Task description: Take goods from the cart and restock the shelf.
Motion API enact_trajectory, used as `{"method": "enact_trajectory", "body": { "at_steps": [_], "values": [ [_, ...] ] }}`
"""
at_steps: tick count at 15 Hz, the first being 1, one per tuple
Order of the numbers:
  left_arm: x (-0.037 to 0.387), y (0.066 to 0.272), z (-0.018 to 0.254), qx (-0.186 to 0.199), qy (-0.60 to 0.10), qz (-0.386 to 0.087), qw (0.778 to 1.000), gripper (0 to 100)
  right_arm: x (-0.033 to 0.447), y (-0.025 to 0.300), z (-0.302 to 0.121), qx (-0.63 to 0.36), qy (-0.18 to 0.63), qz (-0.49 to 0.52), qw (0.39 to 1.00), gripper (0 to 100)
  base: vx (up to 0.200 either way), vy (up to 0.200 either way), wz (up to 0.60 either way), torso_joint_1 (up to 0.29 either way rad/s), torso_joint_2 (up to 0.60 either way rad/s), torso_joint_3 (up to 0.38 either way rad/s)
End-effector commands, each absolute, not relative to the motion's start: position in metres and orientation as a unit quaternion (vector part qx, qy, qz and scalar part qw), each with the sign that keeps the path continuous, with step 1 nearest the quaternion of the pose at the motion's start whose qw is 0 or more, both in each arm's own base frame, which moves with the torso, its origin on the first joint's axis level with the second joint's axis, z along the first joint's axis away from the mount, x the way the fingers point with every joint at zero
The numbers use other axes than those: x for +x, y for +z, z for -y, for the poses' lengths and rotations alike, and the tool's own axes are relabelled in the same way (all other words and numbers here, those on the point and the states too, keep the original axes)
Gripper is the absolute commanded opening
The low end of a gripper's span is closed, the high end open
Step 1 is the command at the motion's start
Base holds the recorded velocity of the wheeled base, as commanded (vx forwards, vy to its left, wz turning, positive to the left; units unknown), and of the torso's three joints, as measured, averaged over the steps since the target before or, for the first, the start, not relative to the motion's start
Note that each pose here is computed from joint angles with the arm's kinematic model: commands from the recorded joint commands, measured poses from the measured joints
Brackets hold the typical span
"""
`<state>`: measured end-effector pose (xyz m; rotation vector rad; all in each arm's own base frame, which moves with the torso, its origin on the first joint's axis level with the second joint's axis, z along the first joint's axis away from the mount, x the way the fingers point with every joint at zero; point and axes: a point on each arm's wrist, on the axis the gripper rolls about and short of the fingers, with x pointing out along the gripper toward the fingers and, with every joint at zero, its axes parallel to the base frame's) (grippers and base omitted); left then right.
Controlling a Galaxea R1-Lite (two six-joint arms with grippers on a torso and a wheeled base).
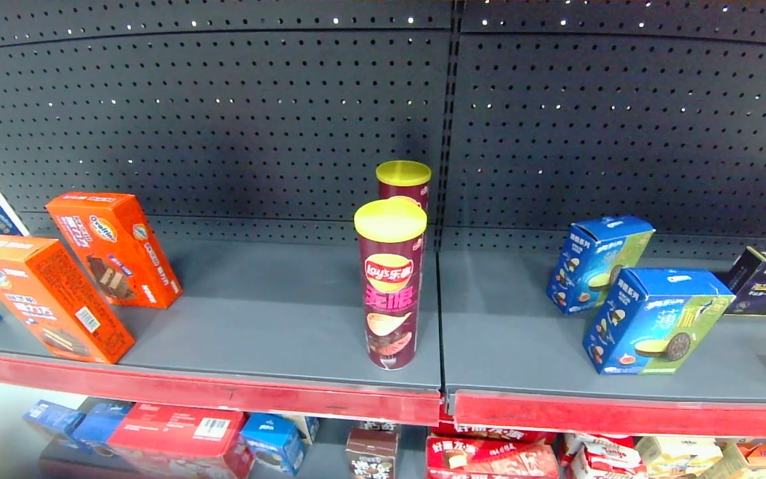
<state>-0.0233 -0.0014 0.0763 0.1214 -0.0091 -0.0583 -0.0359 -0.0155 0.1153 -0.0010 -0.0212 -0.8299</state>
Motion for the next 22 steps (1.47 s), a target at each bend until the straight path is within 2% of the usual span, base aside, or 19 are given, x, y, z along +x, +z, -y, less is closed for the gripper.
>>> {"method": "enact_trajectory", "body": {
  "at_steps": [1, 3, 4, 5, 9, 11, 13, 15, 22],
  "values": [
    [-0.023, 0.076, 0.001, 0.061, -0.030, 0.003, 0.998, 100, -0.026, 0.084, 0.015, -0.008, -0.369, 0.005, 0.929, 100, 0.000, 0.000, 0.00, 0.000, 0.00, 0.000],
    [-0.023, 0.076, 0.001, 0.061, -0.029, 0.003, 0.998, 100, -0.027, 0.082, 0.012, -0.020, -0.287, 0.020, 0.957, 100, 0.000, 0.000, 0.00, 0.000, 0.00, 0.000],
    [-0.023, 0.076, 0.001, 0.061, -0.029, 0.003, 0.998, 100, -0.025, 0.082, 0.009, -0.026, -0.191, 0.022, 0.981, 100, 0.000, 0.000, 0.00, 0.000, 0.00, 0.000],
    [-0.023, 0.076, 0.001, 0.061, -0.029, 0.003, 0.998, 100, -0.024, 0.082, 0.006, -0.028, -0.142, 0.024, 0.989, 100, 0.000, 0.000, 0.00, 0.000, 0.00, 0.000],
    [-0.023, 0.076, 0.001, 0.060, -0.029, 0.003, 0.998, 100, -0.023, 0.081, 0.000, -0.013, -0.009, 0.026, 1.000, 100, 0.000, 0.000, 0.00, 0.000, 0.00, 0.000],
    [-0.023, 0.076, 0.001, 0.057, -0.029, 0.003, 0.998, 100, -0.023, 0.075, 0.000, -0.006, -0.002, -0.005, 1.000, 100, 0.000, 0.000, 0.00, 0.000, 0.00, 0.000],
    [-0.023, 0.076, 0.001, 0.028, -0.025, 0.001, 0.999, 100, -0.023, 0.076, 0.000, 0.000, -0.008, 0.000, 1.000, 100, 0.000, 0.000, 0.00, 0.000, 0.00, 0.000],
    [-0.023, 0.076, 0.001, 0.015, -0.013, 0.000, 1.000, 100, -0.023, 0.076, 0.001, 0.002, -0.014, -0.001, 1.000, 100, 0.000, 0.000, 0.00, 0.000, 0.00, 0.000],
    [-0.023, 0.076, 0.001, 0.014, -0.012, 0.000, 1.000, 100, -0.023, 0.075, 0.001, -0.002, -0.011, -0.001, 1.000, 100, 0.000, 0.000, 0.00, 0.000, 0.00, 0.000]
  ]
}}
